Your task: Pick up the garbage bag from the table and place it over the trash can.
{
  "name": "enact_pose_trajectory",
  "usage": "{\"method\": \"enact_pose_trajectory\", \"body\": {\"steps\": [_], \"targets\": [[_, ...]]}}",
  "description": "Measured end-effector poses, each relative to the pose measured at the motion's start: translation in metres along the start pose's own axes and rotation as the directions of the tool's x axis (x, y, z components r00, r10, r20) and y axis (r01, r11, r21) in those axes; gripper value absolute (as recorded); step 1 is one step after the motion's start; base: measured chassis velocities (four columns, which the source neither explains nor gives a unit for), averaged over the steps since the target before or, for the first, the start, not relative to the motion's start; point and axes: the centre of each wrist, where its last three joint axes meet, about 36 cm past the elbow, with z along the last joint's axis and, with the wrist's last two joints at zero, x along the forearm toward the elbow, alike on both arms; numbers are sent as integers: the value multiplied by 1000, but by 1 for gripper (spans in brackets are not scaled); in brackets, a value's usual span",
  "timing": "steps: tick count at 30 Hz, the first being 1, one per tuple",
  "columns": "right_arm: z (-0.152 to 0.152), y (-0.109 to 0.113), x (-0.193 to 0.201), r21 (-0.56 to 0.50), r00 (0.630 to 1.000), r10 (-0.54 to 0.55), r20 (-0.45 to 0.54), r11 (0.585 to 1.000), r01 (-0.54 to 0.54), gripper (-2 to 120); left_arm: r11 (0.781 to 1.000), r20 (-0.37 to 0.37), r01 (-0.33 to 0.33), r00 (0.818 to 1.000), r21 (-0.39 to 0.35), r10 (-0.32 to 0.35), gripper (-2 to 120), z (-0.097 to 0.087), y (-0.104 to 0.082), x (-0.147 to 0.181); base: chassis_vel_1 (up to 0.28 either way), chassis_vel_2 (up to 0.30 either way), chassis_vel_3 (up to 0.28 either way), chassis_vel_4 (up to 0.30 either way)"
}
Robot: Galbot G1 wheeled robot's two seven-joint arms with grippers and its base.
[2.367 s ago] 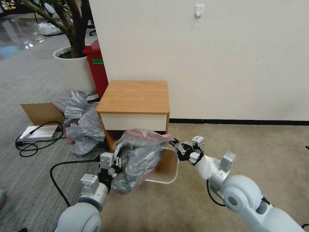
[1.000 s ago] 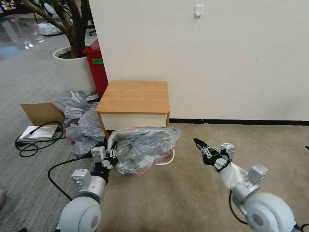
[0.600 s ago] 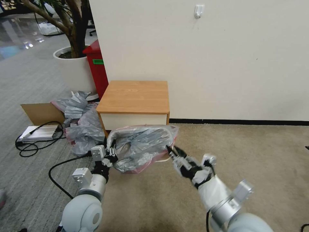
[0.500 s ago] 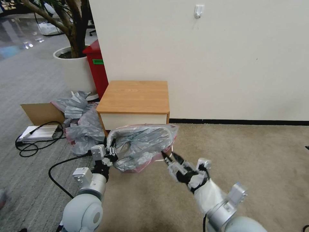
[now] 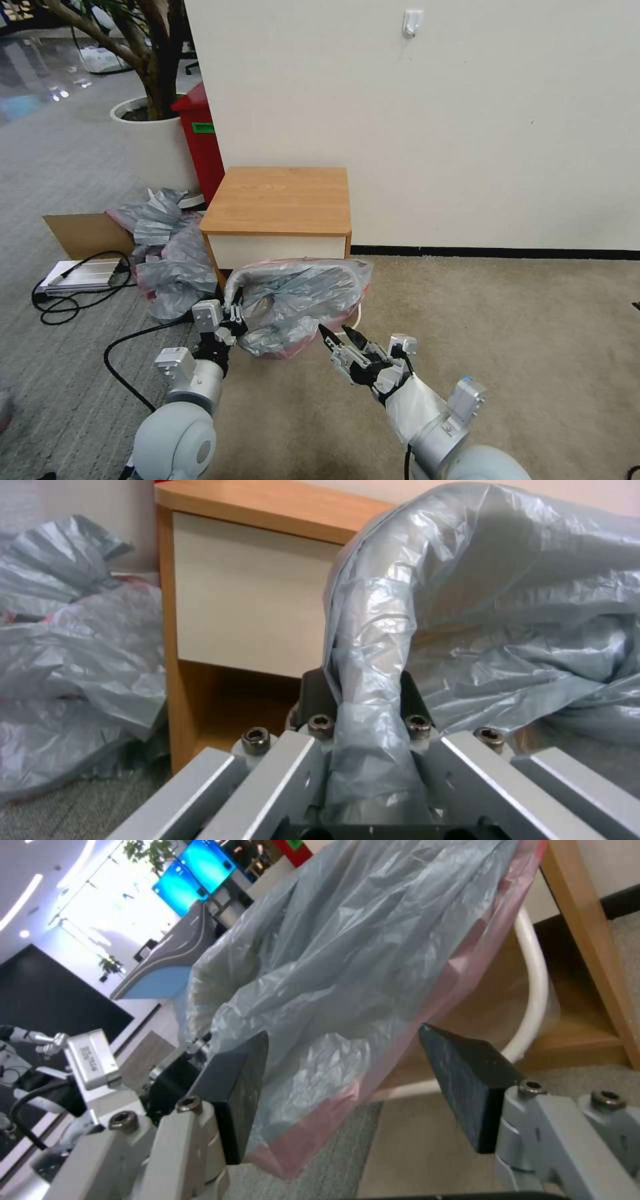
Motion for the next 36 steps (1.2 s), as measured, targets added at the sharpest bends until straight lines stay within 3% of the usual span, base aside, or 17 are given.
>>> {"method": "enact_pose_trajectory", "body": {"steps": [16,23,36], "targets": [[-3,-6,-1,15,999,35,2,999,-35,62,1000,16,-7,1000,-10,8,3,-4,-5,10,0,0,0,0],[-7,-2,-8,-35,999,44,-13,998,-44,73,999,41,-26,999,-29,27,3,-5,-9,16,0,0,0,0],[-7,-5,-19,-69,1000,5,7,998,-5,75,999,39,-38,998,-17,39,3,-6,-12,20,0,0,0,0]]}}
